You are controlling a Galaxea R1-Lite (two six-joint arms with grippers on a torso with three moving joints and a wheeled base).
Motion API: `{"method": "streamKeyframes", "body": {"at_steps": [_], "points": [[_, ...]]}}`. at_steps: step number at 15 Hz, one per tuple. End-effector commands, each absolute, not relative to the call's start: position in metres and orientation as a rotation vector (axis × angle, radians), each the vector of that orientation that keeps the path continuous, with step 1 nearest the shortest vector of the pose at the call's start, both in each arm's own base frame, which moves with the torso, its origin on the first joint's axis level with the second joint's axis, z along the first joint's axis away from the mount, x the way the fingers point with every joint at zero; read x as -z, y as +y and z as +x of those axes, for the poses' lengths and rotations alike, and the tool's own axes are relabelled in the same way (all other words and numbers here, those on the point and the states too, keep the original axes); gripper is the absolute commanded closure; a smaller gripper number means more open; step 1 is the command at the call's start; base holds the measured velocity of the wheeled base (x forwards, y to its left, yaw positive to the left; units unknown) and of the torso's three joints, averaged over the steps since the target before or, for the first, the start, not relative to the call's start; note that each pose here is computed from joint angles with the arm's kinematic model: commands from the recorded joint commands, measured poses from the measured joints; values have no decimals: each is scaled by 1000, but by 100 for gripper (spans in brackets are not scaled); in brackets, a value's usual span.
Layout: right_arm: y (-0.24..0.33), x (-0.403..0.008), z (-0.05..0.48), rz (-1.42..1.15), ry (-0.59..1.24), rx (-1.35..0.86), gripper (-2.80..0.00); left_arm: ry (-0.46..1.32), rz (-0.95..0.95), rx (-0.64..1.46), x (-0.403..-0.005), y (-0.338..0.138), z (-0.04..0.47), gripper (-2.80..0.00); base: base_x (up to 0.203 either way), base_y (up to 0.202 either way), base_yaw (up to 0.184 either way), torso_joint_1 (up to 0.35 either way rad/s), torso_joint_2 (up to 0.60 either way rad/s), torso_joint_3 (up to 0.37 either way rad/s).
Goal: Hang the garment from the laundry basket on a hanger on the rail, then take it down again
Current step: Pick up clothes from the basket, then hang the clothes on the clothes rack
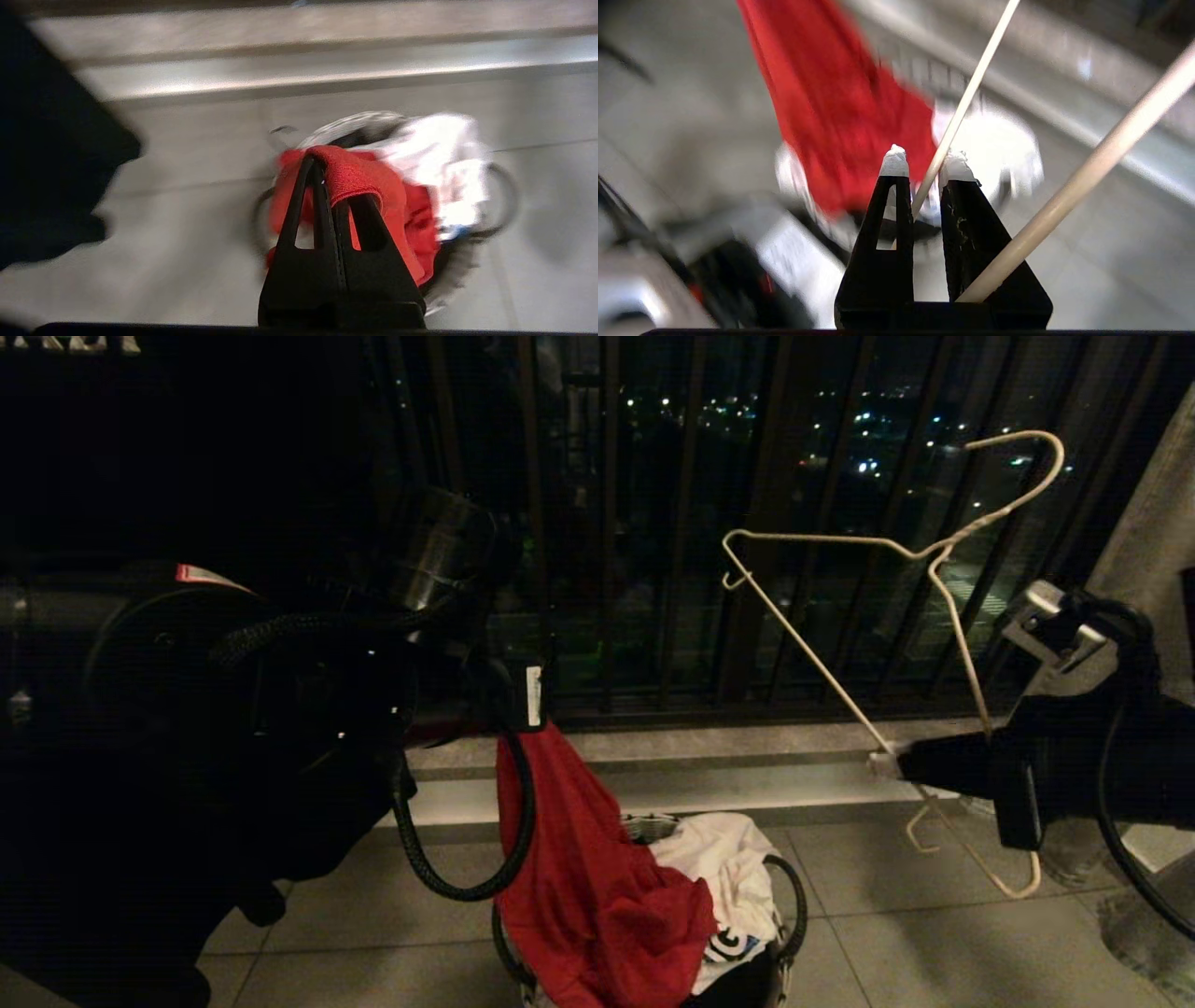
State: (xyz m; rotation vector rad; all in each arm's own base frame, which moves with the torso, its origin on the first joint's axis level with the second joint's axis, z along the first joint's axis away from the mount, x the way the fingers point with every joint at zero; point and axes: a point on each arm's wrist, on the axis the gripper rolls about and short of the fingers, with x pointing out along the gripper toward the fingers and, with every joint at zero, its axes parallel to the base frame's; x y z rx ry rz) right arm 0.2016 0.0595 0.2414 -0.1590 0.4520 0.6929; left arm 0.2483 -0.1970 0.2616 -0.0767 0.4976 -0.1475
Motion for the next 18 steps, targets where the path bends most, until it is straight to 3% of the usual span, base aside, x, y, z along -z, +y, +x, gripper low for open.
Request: {"method": "streamKeyframes", "body": {"at_steps": [1, 10, 14, 18], "points": [[71, -235, 197, -237, 523, -684, 0, 505, -69, 75, -263, -197, 253, 0, 0, 0, 0, 0, 0, 0], [69, -212, 169, -463, 698, -815, 0, 498, -161, -17, -259, -195, 288, 0, 0, 0, 0, 0, 0, 0], [68, -213, 159, -427, 656, -925, 0, 502, -222, 82, -260, -196, 291, 0, 0, 0, 0, 0, 0, 0], [54, -220, 167, -420, 630, -814, 0, 531, -220, 106, -254, -197, 293, 0, 0, 0, 0, 0, 0, 0]]}}
